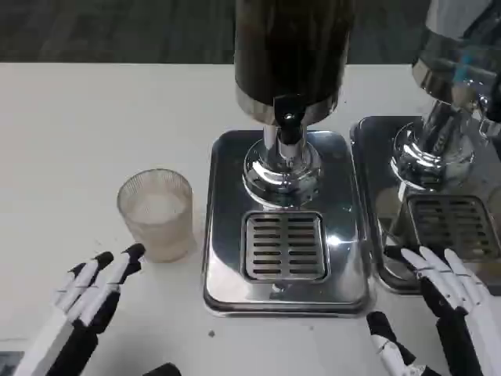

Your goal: Grasp the cup under the faucet to collect the drink, then remove the cup.

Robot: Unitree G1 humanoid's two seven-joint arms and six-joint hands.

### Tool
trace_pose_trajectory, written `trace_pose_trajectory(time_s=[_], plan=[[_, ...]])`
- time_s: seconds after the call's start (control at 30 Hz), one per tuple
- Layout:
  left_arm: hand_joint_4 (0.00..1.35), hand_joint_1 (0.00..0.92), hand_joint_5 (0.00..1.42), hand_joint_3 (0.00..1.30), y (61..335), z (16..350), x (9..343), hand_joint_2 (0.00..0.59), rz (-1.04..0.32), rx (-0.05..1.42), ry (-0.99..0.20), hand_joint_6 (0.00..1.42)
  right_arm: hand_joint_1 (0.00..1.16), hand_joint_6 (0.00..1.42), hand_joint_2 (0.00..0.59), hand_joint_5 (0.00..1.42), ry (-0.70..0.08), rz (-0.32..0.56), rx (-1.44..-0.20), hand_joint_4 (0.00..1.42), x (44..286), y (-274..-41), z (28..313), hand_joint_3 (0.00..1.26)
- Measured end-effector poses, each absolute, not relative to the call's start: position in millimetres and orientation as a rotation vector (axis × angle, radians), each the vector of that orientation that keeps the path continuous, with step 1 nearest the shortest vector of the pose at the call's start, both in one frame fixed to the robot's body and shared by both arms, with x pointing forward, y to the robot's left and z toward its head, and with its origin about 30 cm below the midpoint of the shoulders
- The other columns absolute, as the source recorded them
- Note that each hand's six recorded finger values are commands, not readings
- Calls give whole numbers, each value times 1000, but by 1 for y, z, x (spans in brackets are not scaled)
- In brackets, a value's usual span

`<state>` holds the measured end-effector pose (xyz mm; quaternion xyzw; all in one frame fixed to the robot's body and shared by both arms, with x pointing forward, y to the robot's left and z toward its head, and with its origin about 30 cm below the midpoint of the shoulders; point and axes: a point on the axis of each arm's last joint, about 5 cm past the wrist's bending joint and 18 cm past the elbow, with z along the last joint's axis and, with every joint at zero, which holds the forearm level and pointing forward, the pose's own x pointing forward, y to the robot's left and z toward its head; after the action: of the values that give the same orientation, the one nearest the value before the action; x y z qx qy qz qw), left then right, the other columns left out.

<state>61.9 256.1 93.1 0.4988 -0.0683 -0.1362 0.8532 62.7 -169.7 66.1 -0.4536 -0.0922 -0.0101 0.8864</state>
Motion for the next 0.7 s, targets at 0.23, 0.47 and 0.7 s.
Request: trace_pose_trajectory(time_s=[0.23, 0.47, 0.7], plan=[[0, 0, 0, 0, 258, 93, 60, 100, -308, 1054, -136, 0, 359, 128, 413, 92, -180, -21, -939, 158, 60, -169, 66, 228], [0, 0, 0, 0, 258, 92, 60, 100, -314, 1056, -133, 0, 361, 128, 414, 96, -181, -18, -937, 163, 60, -168, 65, 228], [0, 0, 0, 0, 260, 89, 59, 84, -289, 1026, -122, 0, 364, 139, 414, 111, -182, -16, -932, 164, 60, -166, 65, 232]])
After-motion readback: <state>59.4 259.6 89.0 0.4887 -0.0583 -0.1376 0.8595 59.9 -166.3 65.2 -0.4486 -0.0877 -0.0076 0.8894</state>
